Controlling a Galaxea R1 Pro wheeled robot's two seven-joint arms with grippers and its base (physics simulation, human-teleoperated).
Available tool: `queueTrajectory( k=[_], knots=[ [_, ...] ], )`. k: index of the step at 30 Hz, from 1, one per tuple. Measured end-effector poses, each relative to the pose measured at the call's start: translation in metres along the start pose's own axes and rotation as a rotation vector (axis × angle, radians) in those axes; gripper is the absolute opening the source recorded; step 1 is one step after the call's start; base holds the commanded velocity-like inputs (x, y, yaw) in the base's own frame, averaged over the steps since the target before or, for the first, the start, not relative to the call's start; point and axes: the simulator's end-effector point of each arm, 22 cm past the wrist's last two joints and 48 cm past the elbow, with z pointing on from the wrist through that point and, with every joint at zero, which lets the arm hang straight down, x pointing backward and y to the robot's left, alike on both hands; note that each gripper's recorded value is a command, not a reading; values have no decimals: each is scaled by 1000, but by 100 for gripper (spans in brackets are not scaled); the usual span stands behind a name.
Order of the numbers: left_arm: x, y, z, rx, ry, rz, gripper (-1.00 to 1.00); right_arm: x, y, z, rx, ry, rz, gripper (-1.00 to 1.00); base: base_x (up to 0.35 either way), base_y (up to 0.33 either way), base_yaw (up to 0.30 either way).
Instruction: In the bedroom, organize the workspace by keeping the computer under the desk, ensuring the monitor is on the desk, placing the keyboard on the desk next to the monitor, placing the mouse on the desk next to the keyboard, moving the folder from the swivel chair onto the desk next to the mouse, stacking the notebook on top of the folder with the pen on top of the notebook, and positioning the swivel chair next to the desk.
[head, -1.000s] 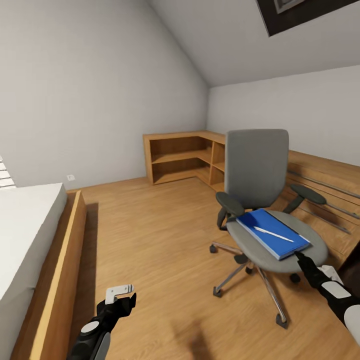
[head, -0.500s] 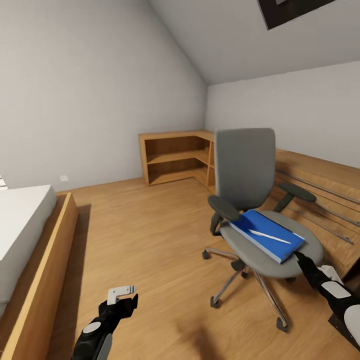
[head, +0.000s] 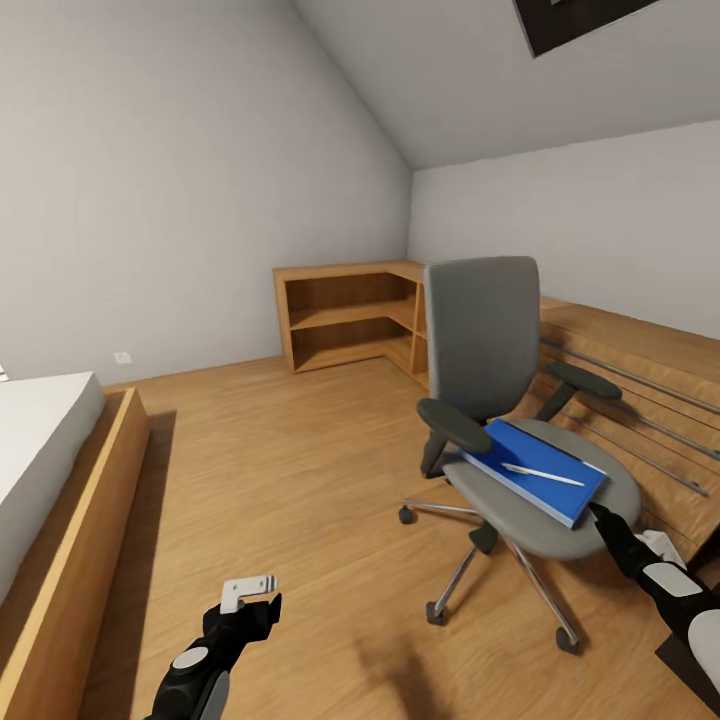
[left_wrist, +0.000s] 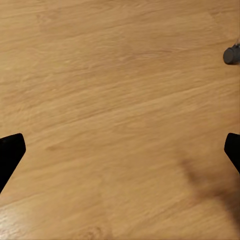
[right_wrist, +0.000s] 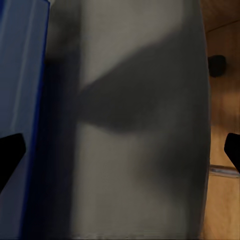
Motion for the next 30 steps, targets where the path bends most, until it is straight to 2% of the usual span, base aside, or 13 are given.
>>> queueTrajectory(
  k=[6,17,23,30],
  knots=[
    [-1,0,0,0,-1,0,100,-1,1,0,-1,-1,1,100,0,0,84],
    [-6,-1,-3,1,-13,0,100,-5,6,-3,-12,-8,8,100,3,0,194],
    [-8,-1,-4,2,-20,-1,100,-7,10,-4,-19,-12,13,100,219,0,176],
    [-8,-1,-4,2,-19,0,100,-5,12,-4,-33,-7,0,100,101,0,21]
  ],
)
